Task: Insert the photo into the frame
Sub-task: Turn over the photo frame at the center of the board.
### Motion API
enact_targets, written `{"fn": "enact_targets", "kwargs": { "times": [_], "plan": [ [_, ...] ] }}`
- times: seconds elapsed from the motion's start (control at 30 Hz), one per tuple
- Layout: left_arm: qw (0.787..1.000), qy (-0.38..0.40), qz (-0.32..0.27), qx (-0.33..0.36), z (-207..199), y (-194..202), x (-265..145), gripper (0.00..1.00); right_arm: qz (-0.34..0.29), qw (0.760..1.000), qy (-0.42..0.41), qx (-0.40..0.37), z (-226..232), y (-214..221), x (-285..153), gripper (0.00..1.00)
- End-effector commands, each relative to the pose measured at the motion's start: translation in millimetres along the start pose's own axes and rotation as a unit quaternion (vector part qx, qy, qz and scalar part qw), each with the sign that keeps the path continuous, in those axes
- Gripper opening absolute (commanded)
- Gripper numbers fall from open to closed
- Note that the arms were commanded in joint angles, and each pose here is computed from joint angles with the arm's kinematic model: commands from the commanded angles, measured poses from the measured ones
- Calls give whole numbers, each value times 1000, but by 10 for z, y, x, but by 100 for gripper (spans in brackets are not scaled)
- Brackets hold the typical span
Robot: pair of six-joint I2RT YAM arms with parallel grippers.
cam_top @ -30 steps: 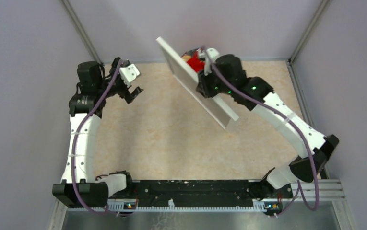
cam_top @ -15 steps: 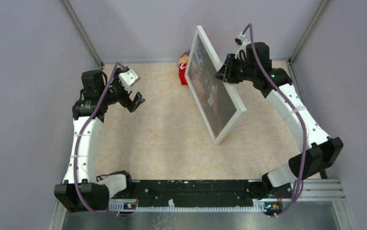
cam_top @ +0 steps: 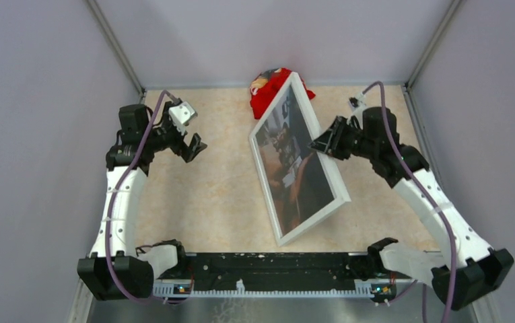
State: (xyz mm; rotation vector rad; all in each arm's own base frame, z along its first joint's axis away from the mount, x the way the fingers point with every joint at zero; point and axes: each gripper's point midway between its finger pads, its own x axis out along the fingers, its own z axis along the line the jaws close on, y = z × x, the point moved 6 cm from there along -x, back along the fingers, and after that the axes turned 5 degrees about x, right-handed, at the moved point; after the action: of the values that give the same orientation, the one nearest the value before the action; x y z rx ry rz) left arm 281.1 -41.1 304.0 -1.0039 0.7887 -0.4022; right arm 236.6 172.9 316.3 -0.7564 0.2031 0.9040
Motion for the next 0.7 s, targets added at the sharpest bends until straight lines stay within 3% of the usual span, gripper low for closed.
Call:
{"fn": "enact_targets", "kwargs": {
  "times": [0.0, 0.3, 0.5, 0.67],
  "plan": [
    [1000, -3, -26, -3, -19, -99, -41, 99, -67, 994, -82, 41, 148, 67, -241, 0],
    [998, 0, 7, -56, 5, 88, 60, 99, -59, 992, 0, 112, -656, 640, 7, 0],
    [998, -4, 7, -57, 10, 142, 91, 99, -70, 983, 49, 162, -1200, 1036, 117, 0],
    [998, -2, 12, -62, 23, 201, 146, 99, -77, 983, 82, 146, -1510, 1182, 259, 0]
  ]
}}
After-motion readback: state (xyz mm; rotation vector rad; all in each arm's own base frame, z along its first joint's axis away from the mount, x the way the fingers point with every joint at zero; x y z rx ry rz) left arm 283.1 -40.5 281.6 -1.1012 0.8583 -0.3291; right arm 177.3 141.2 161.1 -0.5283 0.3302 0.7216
